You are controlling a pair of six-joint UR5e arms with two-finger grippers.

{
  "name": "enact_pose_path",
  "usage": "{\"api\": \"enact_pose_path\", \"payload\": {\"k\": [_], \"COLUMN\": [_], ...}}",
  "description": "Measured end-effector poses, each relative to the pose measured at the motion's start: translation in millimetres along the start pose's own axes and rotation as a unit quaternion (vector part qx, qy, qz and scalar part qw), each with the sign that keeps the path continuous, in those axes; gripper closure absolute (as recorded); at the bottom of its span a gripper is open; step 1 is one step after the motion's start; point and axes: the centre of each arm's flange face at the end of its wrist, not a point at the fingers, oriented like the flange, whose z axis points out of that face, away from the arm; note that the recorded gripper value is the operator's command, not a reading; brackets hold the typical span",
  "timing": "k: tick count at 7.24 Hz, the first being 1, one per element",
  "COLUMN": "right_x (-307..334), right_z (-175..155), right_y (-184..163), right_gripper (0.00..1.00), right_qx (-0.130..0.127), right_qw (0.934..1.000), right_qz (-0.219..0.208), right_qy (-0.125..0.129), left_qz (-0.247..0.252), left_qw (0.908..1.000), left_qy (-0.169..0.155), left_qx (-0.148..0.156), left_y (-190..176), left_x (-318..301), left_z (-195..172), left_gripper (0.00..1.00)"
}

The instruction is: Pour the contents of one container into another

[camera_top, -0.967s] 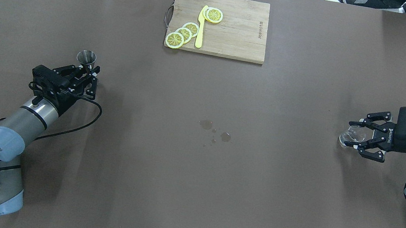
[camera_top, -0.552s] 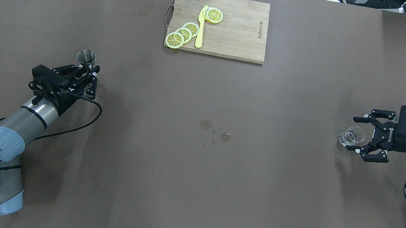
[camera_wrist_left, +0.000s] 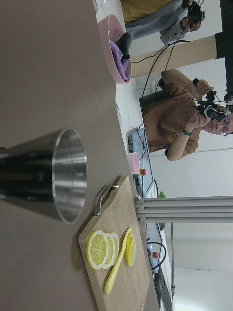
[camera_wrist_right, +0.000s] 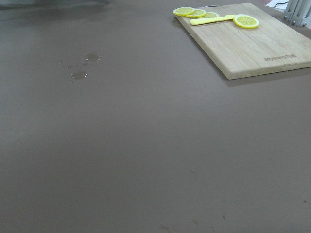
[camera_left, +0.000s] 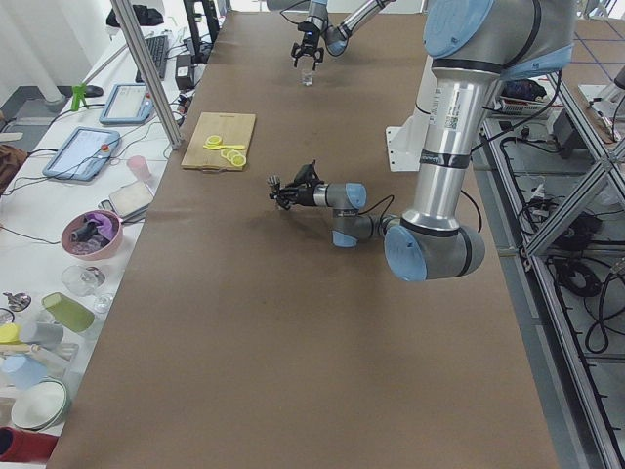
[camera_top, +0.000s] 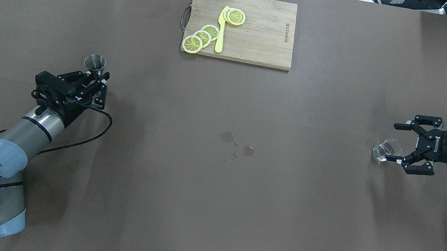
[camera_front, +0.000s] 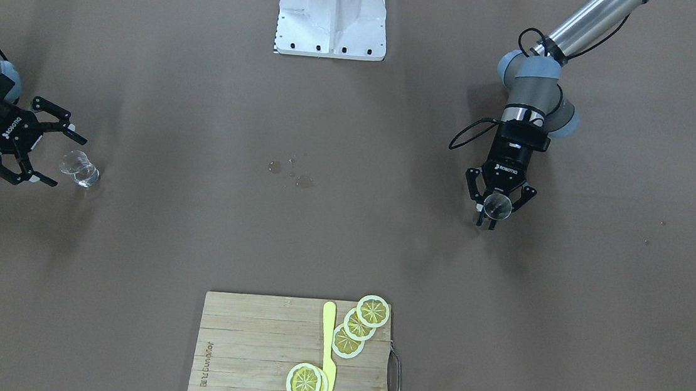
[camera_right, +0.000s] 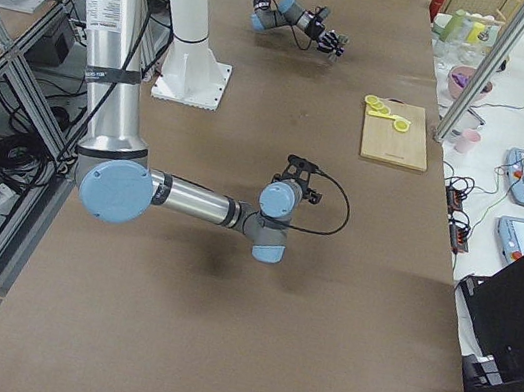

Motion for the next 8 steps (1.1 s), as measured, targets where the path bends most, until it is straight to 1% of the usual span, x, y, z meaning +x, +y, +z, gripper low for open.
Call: {"api": "enact_pose_path", "payload": {"k": [1,2,3,4,5,6,7,8], "right_x": [14,27,38,52,67,83,100,114], "right_z": [-18,-38,-56,-75,-95,-114,-131,-148], "right_y": [-16,-31,-40,-48,-56,-58,-53,-42], "right_gripper": [0.00,0.00,0.00,0.00,0.00,0.00,0.00,0.00], "right_qx": [-0.010,-0.025,-0.045,-0.068,-0.090,-0.116,-0.146,-0.175], "right_qw": [0.9999,0.9991,0.9965,0.9909,0.9819,0.9680,0.9477,0.9225], "right_qz": [0.011,0.032,0.062,0.101,0.143,0.192,0.249,0.303], "right_qy": [0.005,0.015,0.032,0.058,0.086,0.112,0.136,0.163], "left_qz": [0.000,0.001,0.001,0.001,0.001,0.001,0.002,0.002], "left_qw": [1.0000,1.0000,1.0000,1.0000,1.0000,1.0000,1.0000,1.0000], "left_qy": [0.000,0.000,0.000,0.000,0.000,0.000,0.000,0.000], "left_qx": [0.000,0.000,0.000,0.000,0.000,0.000,0.000,0.001], "left_y": [0,0,0,-1,-1,-1,-1,-1], "left_x": [0,0,0,0,1,0,0,0], "left_z": [0,0,0,0,0,-1,-1,-1], "left_gripper": [0.87,0.86,0.79,0.79,0.79,0.76,0.76,0.73]}}
